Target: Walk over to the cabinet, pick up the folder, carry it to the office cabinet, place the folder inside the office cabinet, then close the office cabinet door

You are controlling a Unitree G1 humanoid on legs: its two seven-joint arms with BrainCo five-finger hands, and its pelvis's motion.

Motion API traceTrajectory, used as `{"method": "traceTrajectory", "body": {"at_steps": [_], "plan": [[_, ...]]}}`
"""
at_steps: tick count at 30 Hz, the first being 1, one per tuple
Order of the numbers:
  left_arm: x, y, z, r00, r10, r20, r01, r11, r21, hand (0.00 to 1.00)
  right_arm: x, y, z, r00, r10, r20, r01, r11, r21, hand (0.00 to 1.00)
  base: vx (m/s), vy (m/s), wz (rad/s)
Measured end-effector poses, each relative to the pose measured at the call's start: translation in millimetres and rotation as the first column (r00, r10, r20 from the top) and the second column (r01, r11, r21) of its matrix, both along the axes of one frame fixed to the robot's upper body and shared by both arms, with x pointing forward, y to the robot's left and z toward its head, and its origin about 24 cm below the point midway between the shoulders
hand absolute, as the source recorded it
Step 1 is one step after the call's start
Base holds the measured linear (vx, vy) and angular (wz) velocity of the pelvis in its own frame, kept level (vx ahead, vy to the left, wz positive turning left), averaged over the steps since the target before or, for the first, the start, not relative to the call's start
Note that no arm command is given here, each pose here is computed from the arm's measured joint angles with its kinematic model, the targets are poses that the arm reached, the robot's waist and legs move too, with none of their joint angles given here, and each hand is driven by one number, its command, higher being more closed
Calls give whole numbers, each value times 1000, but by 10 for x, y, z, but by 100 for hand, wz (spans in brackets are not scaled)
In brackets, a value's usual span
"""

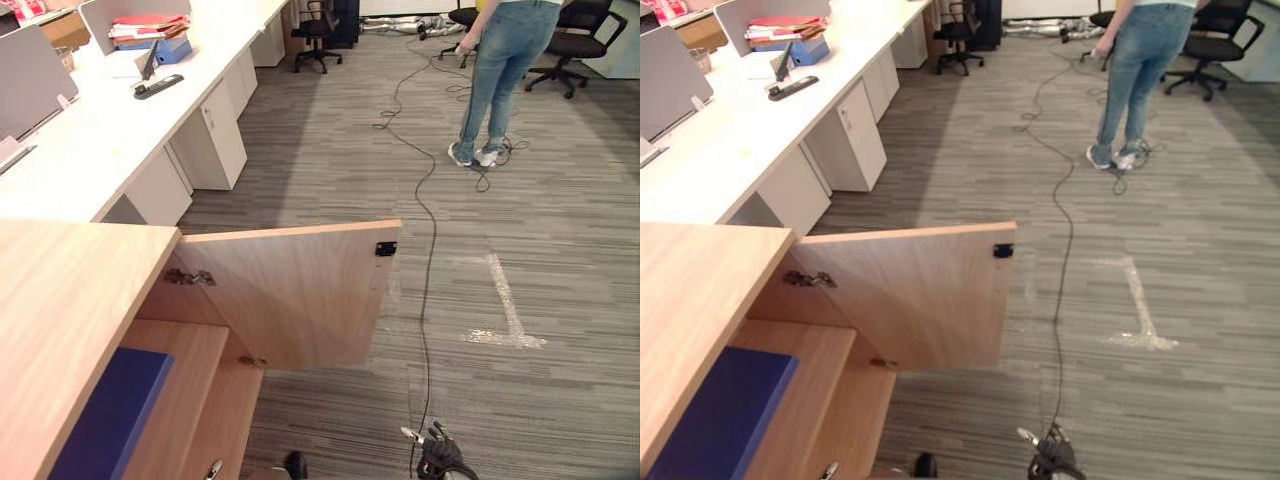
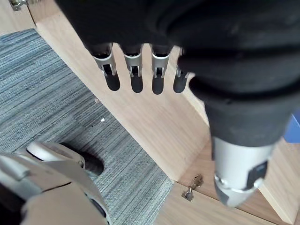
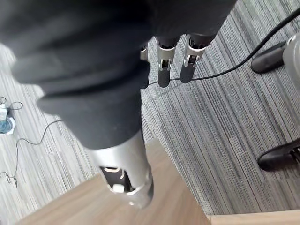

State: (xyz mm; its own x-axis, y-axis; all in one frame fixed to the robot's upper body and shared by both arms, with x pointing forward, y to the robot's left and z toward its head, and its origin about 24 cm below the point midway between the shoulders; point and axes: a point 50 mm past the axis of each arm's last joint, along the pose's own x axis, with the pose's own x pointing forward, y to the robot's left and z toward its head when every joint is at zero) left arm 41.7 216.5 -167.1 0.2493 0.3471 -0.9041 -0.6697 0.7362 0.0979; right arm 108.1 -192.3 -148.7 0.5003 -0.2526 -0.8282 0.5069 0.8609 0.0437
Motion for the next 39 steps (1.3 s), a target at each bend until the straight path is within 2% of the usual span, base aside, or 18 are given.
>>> {"method": "traceTrajectory", "body": {"at_steps": [5,10,13,15,18,22,26,28,32,39], "plan": [[8,-66,-13,999,-38,-4,38,999,-14,0,208,-99,74,997,64,39,-62,997,-51,0,82,61,-27],[56,-42,-1,998,-66,4,66,998,4,0,560,-168,335,973,120,195,-98,988,-121,0,-1,42,-5],[9,-14,-2,999,-35,-4,35,999,9,0,609,-269,445,964,111,244,-72,984,-161,0,-44,-167,74],[-82,-58,-16,1000,-4,-19,4,1000,-3,0,705,-461,617,946,62,319,4,980,-201,0,7,-201,42],[-102,-44,-15,1000,18,-20,-18,1000,-4,0,785,-621,773,923,62,379,39,967,-253,0,35,-160,30],[-93,-46,-15,1000,-18,-25,18,1000,-1,0,847,-743,860,915,94,392,29,954,-297,0,57,-66,13],[-54,-24,-7,995,-97,-27,98,995,7,0,1041,-854,965,904,139,404,5,943,-334,0,56,-6,21],[-36,-24,-5,992,-126,-27,126,992,9,0,1258,-919,1114,883,178,434,-8,931,-365,0,-3,3,32],[-7,-20,-1,983,-182,-24,183,983,9,0,1532,-936,1292,858,260,443,-60,907,-417,0,-41,11,33],[-200,-63,-20,972,-227,-65,226,974,-22,0,1909,-642,1427,783,478,398,-268,837,-478,0,-94,6,20]]}}
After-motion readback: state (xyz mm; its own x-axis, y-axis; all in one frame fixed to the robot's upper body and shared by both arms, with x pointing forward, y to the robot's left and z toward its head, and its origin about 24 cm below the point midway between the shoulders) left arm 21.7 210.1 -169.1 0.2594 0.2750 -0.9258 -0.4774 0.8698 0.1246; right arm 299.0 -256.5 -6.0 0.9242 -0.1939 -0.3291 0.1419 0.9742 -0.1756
